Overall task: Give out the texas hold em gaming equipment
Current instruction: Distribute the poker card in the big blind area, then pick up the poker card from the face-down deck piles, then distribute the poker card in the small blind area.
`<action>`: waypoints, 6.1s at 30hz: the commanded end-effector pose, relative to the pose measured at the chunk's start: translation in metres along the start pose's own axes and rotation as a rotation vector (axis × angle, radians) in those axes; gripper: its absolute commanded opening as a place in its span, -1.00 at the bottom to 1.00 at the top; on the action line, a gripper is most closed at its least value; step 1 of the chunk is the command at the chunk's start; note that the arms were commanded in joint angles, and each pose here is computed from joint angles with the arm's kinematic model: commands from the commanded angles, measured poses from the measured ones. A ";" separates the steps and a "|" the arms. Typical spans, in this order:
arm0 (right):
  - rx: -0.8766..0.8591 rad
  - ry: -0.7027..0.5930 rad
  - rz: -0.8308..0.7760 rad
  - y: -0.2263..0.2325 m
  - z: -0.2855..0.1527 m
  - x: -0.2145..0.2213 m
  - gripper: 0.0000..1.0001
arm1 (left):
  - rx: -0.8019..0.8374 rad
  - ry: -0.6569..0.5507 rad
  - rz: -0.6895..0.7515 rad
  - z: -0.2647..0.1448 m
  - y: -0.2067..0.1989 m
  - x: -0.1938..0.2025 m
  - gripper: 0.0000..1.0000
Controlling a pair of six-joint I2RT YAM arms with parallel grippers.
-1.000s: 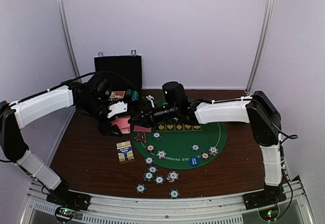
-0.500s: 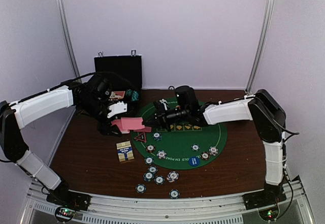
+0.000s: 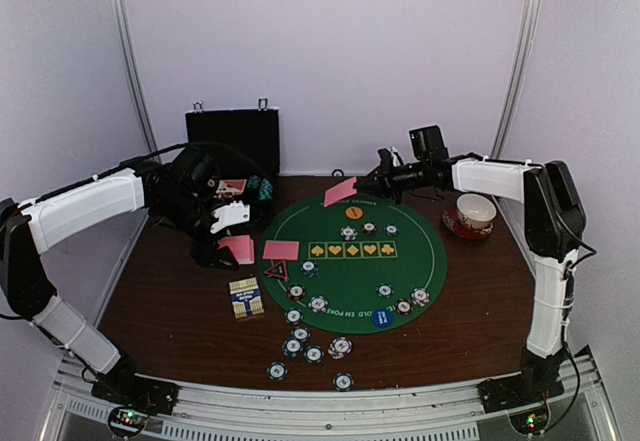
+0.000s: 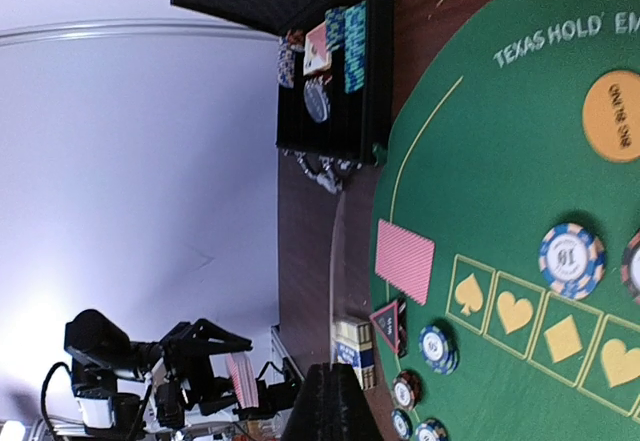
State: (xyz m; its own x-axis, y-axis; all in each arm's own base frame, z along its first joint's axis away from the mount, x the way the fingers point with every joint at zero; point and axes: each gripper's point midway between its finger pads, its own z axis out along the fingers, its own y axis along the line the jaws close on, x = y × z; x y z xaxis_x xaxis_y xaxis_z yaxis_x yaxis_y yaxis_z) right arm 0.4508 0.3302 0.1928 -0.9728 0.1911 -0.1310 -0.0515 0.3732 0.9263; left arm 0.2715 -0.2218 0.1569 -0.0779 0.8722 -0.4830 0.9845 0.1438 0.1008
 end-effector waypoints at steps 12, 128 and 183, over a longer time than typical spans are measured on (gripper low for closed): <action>0.267 -0.026 0.004 -0.104 0.014 -0.075 -1.00 | 0.001 -0.039 0.004 -0.009 0.003 -0.013 -0.35; -0.221 0.292 -0.165 0.110 0.117 0.187 0.06 | 0.004 -0.073 -0.042 -0.018 0.006 -0.026 -0.48; 0.406 0.274 -0.036 -0.114 -0.056 0.175 -1.00 | 0.005 -0.019 -0.033 -0.017 0.005 -0.015 -0.49</action>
State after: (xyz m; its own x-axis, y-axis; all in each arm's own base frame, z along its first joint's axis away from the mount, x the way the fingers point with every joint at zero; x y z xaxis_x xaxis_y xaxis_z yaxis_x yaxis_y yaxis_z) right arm 0.2753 0.2868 0.0996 -0.9995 -0.0305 0.0103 -0.0112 0.6305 0.7761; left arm 0.2698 -0.2205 0.1679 -0.1358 0.8713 -0.4716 0.9809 0.1850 0.0593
